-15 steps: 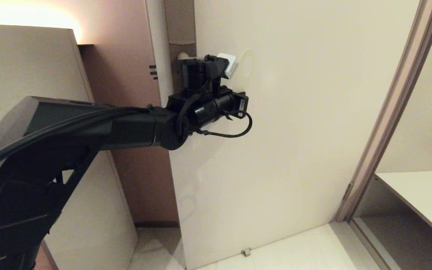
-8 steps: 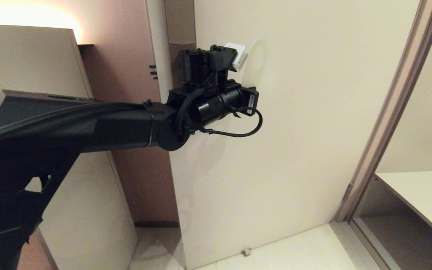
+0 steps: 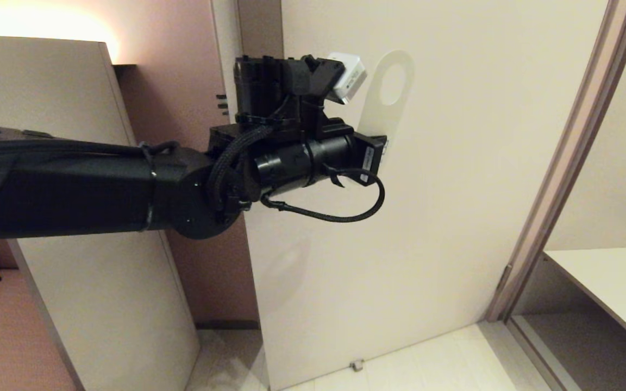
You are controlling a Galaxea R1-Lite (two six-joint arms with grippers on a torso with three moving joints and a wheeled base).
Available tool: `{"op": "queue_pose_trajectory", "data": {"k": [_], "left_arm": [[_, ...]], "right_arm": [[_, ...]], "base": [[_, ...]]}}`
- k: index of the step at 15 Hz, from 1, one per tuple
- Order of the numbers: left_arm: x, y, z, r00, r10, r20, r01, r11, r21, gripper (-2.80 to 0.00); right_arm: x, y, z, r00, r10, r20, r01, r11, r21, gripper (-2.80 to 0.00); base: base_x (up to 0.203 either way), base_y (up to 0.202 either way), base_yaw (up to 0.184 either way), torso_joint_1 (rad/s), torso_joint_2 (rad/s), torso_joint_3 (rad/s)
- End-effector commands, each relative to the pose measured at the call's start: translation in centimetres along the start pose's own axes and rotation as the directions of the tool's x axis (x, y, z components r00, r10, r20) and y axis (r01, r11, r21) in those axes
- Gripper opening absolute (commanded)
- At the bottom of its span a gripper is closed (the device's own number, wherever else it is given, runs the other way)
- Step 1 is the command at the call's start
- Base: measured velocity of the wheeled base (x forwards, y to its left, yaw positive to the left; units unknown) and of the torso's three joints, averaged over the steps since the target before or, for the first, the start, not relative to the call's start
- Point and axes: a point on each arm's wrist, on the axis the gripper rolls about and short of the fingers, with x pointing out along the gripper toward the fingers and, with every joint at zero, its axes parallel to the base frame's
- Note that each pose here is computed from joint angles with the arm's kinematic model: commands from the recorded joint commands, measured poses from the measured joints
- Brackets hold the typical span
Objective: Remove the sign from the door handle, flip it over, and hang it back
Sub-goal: Hand it to the other hand
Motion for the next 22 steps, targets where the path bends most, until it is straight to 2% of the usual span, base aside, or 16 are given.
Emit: {"op": "queue_pose_trajectory", "data": {"k": [1, 4, 8, 10, 16, 22], "left_arm": [[-3.1, -0.5, 2.0, 0.998, -0.052, 0.039, 0.052, 0.999, 0.006, -2.80], [-6.6, -1.1, 2.4, 0.984, -0.171, 0.041, 0.171, 0.985, 0.004, -2.80], [-9.8, -1.8, 2.3, 0.965, -0.260, 0.034, 0.260, 0.966, -0.003, -2.80], [-10.4, -2.0, 2.1, 0.960, -0.277, 0.030, 0.278, 0.960, -0.015, -2.80], [-9.0, -2.0, -0.3, 0.937, -0.349, -0.033, 0.346, 0.936, -0.070, -2.80], [-5.4, -2.0, -3.7, 0.925, -0.374, -0.067, 0.368, 0.925, -0.093, -2.80]], "right_arm": [[0.0, 0.0, 0.0, 1.000, 0.000, 0.000, 0.000, 1.000, 0.000, -2.80], [0.0, 0.0, 0.0, 1.000, 0.000, -0.001, 0.000, 1.000, 0.000, -2.80], [0.0, 0.0, 0.0, 1.000, -0.001, -0.001, 0.001, 1.000, 0.000, -2.80], [0.0, 0.0, 0.0, 1.000, 0.000, -0.002, 0.000, 1.000, 0.000, -2.80], [0.0, 0.0, 0.0, 1.000, -0.001, 0.000, 0.001, 1.000, 0.000, -2.80], [0.0, 0.0, 0.0, 1.000, 0.000, 0.000, 0.000, 1.000, 0.000, -2.80]], "base": [[0.000, 0.000, 0.000, 0.000, 0.00, 0.000], [0.000, 0.000, 0.000, 0.000, 0.00, 0.000], [0.000, 0.000, 0.000, 0.000, 0.00, 0.000], [0.000, 0.000, 0.000, 0.000, 0.00, 0.000], [0.000, 0.000, 0.000, 0.000, 0.00, 0.000], [0.000, 0.000, 0.000, 0.000, 0.00, 0.000]]}}
